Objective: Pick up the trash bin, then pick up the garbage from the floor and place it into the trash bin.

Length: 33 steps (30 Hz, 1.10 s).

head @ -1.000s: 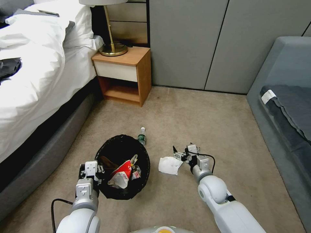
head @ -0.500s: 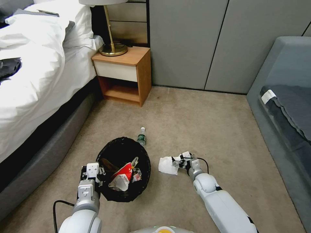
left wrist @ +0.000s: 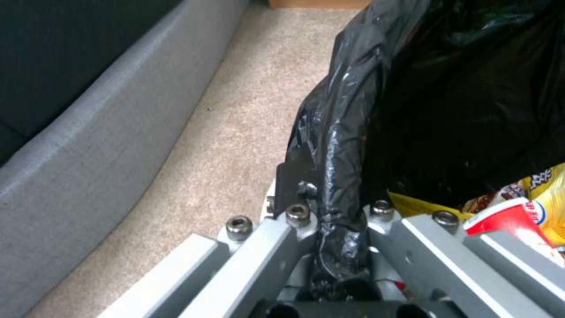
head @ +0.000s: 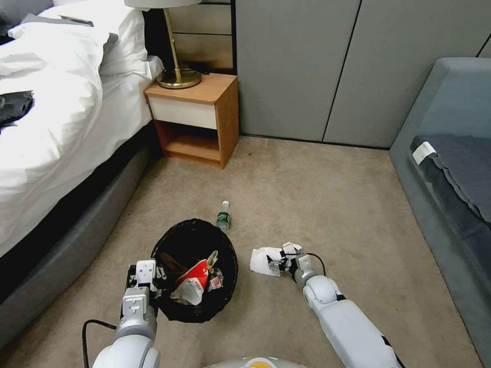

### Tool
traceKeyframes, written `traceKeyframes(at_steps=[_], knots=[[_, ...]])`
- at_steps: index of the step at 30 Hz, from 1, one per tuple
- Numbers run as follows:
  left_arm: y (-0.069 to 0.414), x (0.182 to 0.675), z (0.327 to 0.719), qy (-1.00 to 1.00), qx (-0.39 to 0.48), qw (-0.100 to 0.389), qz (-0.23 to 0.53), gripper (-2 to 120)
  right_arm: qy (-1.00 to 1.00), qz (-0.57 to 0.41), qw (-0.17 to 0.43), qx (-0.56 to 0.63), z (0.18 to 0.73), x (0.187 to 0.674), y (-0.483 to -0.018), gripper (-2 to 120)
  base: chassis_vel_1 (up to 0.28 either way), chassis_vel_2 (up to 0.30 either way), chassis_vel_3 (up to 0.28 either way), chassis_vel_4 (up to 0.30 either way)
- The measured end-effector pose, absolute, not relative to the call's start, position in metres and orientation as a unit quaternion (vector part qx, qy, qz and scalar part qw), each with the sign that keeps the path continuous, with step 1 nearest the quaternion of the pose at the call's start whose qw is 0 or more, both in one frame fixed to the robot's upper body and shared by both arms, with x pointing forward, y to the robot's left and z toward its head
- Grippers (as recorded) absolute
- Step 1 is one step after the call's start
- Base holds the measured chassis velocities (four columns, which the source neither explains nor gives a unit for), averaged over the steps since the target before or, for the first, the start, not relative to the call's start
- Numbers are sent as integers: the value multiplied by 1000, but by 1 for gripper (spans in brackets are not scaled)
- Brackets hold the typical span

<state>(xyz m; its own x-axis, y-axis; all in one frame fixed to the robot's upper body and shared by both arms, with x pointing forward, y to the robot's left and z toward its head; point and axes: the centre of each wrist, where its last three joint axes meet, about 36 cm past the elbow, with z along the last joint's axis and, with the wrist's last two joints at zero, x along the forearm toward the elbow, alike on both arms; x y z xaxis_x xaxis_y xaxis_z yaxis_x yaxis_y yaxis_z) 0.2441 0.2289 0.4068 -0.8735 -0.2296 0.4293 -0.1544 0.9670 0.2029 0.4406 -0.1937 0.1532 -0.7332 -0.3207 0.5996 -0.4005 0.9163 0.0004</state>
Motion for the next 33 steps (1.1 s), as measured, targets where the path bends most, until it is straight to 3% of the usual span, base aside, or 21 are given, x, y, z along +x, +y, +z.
traceKeyframes(at_steps=[10, 13, 18, 20, 23, 29, 33], knots=[[229, 245, 406, -965, 100, 230, -81, 0, -925, 66, 315, 201, 141, 435, -198, 85, 0, 0, 0, 0], [229, 245, 405, -964, 100, 232, -81, 0, -926, 65, 313, 202, 139, 433, -199, 68, 0, 0, 0, 0], [229, 246, 405, -964, 101, 231, -80, 0, -926, 65, 312, 200, 138, 431, -200, 53, 0, 0, 0, 0], [229, 246, 405, -965, 101, 231, -80, 0, -926, 65, 312, 201, 138, 430, -200, 41, 0, 0, 0, 0], [229, 247, 405, -965, 101, 230, -80, 0, -927, 65, 311, 201, 139, 429, -201, 35, 0, 0, 0, 0], [228, 248, 406, -965, 100, 228, -78, 0, -927, 67, 310, 198, 140, 428, -207, 8, 0, 0, 0, 0], [228, 248, 406, -965, 100, 229, -78, 0, -928, 69, 308, 197, 141, 427, -210, 0, 0, 0, 0, 0]])
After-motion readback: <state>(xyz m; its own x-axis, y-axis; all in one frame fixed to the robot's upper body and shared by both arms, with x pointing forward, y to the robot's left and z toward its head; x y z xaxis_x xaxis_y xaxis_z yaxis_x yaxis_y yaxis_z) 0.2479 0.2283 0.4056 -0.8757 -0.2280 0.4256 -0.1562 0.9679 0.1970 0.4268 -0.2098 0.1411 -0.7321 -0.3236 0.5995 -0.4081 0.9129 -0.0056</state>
